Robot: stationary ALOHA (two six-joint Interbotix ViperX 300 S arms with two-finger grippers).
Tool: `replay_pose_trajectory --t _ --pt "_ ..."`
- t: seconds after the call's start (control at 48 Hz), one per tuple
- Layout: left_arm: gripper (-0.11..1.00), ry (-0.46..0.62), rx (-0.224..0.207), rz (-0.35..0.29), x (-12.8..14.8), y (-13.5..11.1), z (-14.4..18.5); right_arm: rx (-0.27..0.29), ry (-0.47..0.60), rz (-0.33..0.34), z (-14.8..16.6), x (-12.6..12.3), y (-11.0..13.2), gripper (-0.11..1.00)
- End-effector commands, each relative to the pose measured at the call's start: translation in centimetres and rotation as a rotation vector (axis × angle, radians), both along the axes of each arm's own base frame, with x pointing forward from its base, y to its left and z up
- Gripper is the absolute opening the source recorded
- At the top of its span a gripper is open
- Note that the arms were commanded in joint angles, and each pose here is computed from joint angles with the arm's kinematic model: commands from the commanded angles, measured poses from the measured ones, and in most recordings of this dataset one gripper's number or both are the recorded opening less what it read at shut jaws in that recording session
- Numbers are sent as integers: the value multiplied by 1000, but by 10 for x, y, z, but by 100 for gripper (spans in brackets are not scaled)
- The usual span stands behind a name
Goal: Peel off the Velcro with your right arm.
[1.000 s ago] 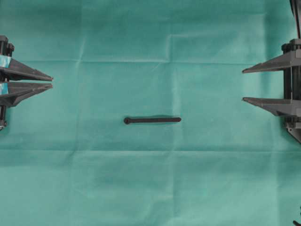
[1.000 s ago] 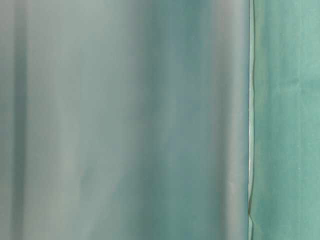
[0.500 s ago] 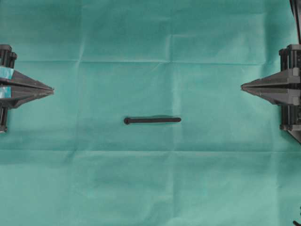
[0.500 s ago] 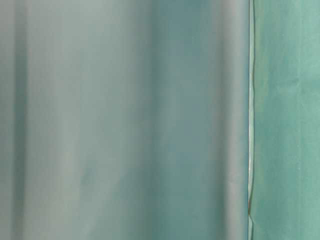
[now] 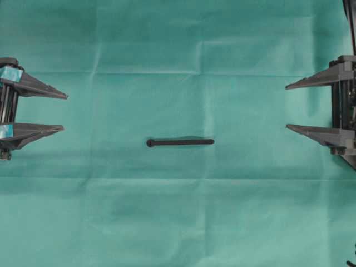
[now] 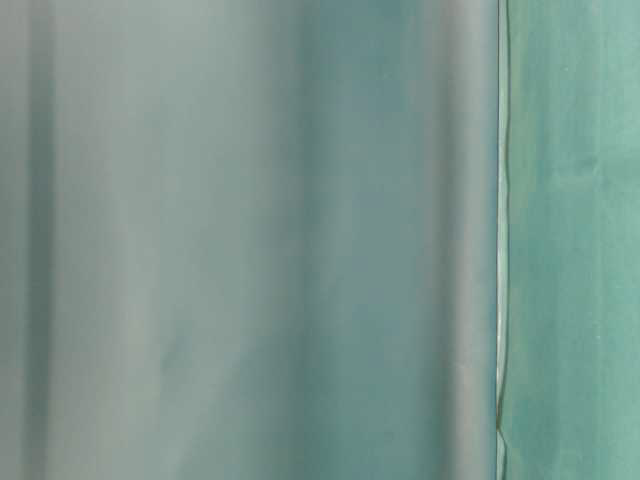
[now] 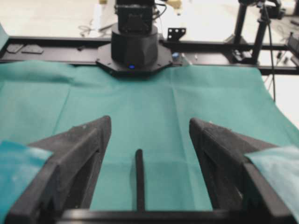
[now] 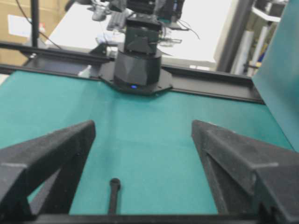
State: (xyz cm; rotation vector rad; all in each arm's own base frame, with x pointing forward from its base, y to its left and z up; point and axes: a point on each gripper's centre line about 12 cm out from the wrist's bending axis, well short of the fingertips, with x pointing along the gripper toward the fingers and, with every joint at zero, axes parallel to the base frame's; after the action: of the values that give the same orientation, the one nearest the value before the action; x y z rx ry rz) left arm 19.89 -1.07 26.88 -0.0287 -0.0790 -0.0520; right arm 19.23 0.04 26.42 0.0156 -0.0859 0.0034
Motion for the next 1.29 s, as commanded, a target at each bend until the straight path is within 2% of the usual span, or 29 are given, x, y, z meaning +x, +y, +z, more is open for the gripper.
replay_pose_trajectory --t 0.0,0.375,0.98,1.167,1.271 --pt "73 -17 -2 -3 6 -1 8 3 -21 0 6 1 0 69" --pt "73 -54 3 0 48 -3 17 3 -21 0 6 1 0 69" --pt "72 50 10 20 168 -4 7 5 -20 0 5 1 0 69" --pt "72 78 8 30 186 0 1 5 -20 0 5 1 0 69" --pt "72 130 4 31 191 0 0 5 -20 1 5 1 0 69"
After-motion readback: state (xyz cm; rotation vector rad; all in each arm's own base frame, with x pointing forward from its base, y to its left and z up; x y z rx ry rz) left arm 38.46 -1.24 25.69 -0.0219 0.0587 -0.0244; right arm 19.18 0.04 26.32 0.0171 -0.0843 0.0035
